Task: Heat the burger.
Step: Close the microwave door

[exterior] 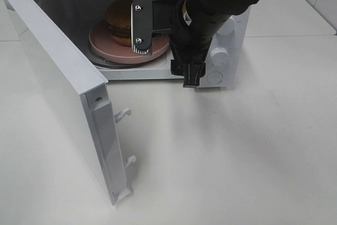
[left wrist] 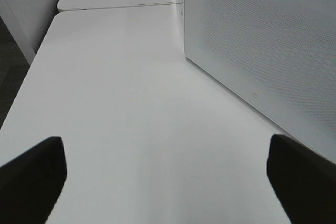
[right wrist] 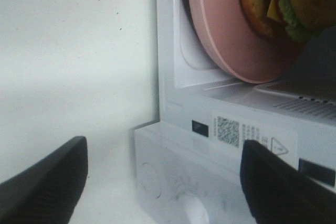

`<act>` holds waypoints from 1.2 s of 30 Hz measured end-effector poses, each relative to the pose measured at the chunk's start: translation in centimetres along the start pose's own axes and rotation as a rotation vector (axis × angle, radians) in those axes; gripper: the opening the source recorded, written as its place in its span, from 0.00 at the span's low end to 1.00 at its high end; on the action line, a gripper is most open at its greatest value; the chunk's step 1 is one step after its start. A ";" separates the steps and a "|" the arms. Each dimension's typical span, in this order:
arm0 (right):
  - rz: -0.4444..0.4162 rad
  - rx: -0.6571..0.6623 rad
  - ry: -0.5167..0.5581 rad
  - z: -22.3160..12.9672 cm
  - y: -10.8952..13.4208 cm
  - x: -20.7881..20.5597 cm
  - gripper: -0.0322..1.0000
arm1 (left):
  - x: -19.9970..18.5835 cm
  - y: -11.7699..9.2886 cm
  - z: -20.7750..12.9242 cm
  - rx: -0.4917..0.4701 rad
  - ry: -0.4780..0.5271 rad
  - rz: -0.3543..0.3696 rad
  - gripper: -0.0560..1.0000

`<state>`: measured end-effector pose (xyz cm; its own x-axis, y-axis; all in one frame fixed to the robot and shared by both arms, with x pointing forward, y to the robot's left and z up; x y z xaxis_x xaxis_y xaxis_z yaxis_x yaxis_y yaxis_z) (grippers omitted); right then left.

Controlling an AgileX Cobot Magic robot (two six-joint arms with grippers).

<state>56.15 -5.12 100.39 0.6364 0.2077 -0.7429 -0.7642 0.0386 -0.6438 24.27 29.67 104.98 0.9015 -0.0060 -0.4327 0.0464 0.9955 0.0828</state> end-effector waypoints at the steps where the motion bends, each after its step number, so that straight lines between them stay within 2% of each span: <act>1: 0.008 0.042 0.008 -0.4 0.1 -1.0 0.77 | 0.0 0.0 0.0 0.000 0.000 0.000 0.96; 2: 0.008 0.042 0.008 -0.4 0.1 -1.0 0.77 | 0.0 0.0 0.0 0.000 0.000 0.000 0.96; 4: 0.020 0.128 0.038 -1.4 0.5 -2.6 0.77 | 0.0 0.0 0.0 0.000 0.000 0.000 0.96; 10: 0.020 0.205 0.060 -2.4 0.8 -4.4 0.77 | 0.0 0.0 0.0 0.000 0.000 0.000 0.96; 12: 0.019 0.286 0.088 -3.5 1.3 -6.3 0.77 | 0.0 0.0 0.0 0.000 0.000 0.000 0.96; 15: 0.022 0.304 0.098 -3.8 1.5 -6.6 0.77 | 0.0 0.0 0.0 0.000 0.000 0.000 0.96; 17: 0.026 0.409 0.117 -4.9 2.0 -8.6 0.77 | 0.0 0.0 0.0 0.000 0.000 0.000 0.96; 20: 0.031 0.434 0.119 -5.0 2.1 -8.9 0.77 | 0.0 0.0 0.0 0.000 0.000 0.000 0.96; 22: 0.040 0.561 0.135 -6.2 2.1 -10.3 0.77 | 0.0 0.0 0.0 0.000 0.000 0.000 0.96; 24: 0.042 0.594 0.141 -6.6 2.0 -10.6 0.77 | 0.0 0.0 0.0 0.000 0.000 0.000 0.96; 25: 0.048 0.660 0.161 -7.5 1.8 -11.0 0.77 | 0.0 0.0 0.0 0.000 0.000 0.000 0.96; 28: 0.049 0.688 0.177 -8.0 1.6 -11.2 0.77 | 0.0 0.0 0.0 0.000 0.000 0.000 0.96; 30: 0.055 0.792 0.240 -10.1 1.2 -11.6 0.77 | 0.0 0.0 0.0 0.000 0.000 0.000 0.96; 34: 0.060 0.881 0.279 -11.6 0.9 -12.0 0.77 | 0.0 0.0 0.0 0.000 0.000 0.000 0.96; 36: 0.063 0.993 0.318 -13.4 0.6 -12.2 0.77 | 0.0 0.0 0.0 0.000 0.000 0.000 0.96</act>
<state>49.33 -20.74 106.64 0.4802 -0.0241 -0.8768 -0.4480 0.8526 -0.2688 24.27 29.67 104.98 0.9015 -0.0060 -0.4327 0.0464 0.9955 0.0828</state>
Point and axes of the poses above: a point on each arm's last joint axis where the gripper is mounted, x pointing out along that axis toward the gripper, y along the wrist's bending axis when the last joint is at zero, z = x × y, the point moved 1 cm from there along x, pointing out along that axis toward the gripper, and after that the axes turned 1 degree about x, right-handed, at the moved point
